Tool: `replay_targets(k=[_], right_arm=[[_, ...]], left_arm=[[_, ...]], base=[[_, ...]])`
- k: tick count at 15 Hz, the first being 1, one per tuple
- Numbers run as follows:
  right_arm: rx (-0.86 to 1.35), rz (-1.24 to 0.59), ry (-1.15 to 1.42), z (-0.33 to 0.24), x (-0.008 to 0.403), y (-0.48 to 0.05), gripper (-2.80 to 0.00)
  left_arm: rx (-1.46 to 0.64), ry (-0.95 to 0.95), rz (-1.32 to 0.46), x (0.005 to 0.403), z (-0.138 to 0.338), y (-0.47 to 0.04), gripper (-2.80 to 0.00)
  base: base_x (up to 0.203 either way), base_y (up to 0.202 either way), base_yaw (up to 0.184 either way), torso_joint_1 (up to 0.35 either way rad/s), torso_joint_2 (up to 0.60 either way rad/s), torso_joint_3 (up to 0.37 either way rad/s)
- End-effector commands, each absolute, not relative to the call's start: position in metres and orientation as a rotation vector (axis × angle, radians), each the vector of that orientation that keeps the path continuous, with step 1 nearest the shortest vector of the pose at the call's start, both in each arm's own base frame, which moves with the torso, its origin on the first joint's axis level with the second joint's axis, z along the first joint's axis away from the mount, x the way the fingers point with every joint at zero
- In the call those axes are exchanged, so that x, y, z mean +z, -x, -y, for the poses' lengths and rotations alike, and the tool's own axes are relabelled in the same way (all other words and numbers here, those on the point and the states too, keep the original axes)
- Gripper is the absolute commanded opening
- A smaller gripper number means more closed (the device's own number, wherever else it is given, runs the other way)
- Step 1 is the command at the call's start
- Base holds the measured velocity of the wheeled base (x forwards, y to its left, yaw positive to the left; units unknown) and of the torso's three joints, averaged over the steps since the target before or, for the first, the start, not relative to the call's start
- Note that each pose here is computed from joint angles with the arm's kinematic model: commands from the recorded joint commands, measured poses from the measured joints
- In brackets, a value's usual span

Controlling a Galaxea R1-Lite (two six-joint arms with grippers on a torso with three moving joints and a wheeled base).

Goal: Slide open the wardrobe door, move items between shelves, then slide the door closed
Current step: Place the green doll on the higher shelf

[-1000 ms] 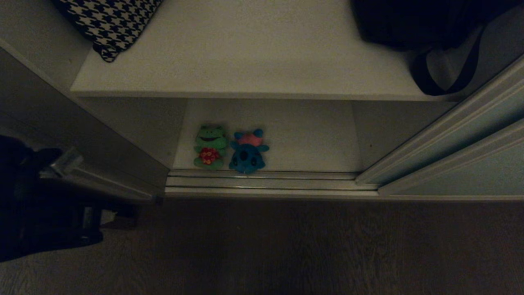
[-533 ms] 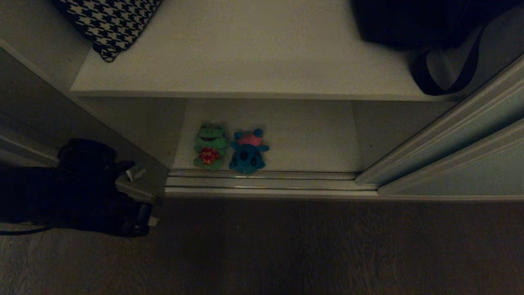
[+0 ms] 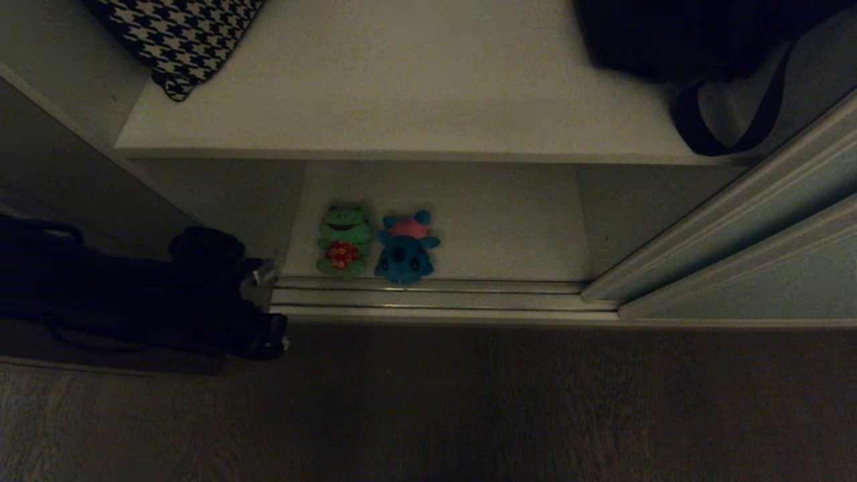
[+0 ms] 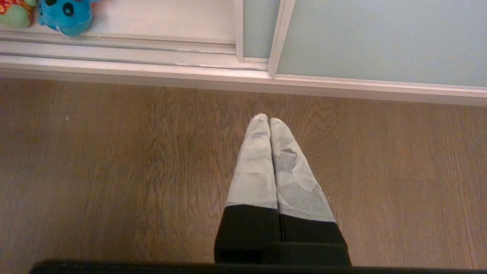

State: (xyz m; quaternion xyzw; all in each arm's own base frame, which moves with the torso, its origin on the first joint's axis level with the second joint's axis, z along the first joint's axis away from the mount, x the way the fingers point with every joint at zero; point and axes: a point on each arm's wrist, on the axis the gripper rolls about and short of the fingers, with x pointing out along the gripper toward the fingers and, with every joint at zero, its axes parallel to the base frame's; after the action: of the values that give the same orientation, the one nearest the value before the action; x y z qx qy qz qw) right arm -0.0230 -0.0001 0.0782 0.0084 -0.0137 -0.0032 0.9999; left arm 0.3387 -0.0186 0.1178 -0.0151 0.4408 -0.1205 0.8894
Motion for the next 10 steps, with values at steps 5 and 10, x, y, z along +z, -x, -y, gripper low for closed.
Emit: replay_targets(k=[5, 10], right_arm=[[-0.006, 0.028, -0.017, 0.0, 0.079, 0.023, -2.8], [-0.006, 0.026, -0.017, 0.0, 0.078, 0.023, -2.8]], left_arm=[[-0.217, 0.118, -0.789, 0.086, 0.025, -0.399, -2.8], [-0.195, 0.182, -0.568, 0.08, 0.028, -0.45, 0.0]], base=[[0.0, 0.0, 0.0, 0.0, 0.0, 0.0], [0.0, 0.0, 0.0, 0.0, 0.0, 0.0]])
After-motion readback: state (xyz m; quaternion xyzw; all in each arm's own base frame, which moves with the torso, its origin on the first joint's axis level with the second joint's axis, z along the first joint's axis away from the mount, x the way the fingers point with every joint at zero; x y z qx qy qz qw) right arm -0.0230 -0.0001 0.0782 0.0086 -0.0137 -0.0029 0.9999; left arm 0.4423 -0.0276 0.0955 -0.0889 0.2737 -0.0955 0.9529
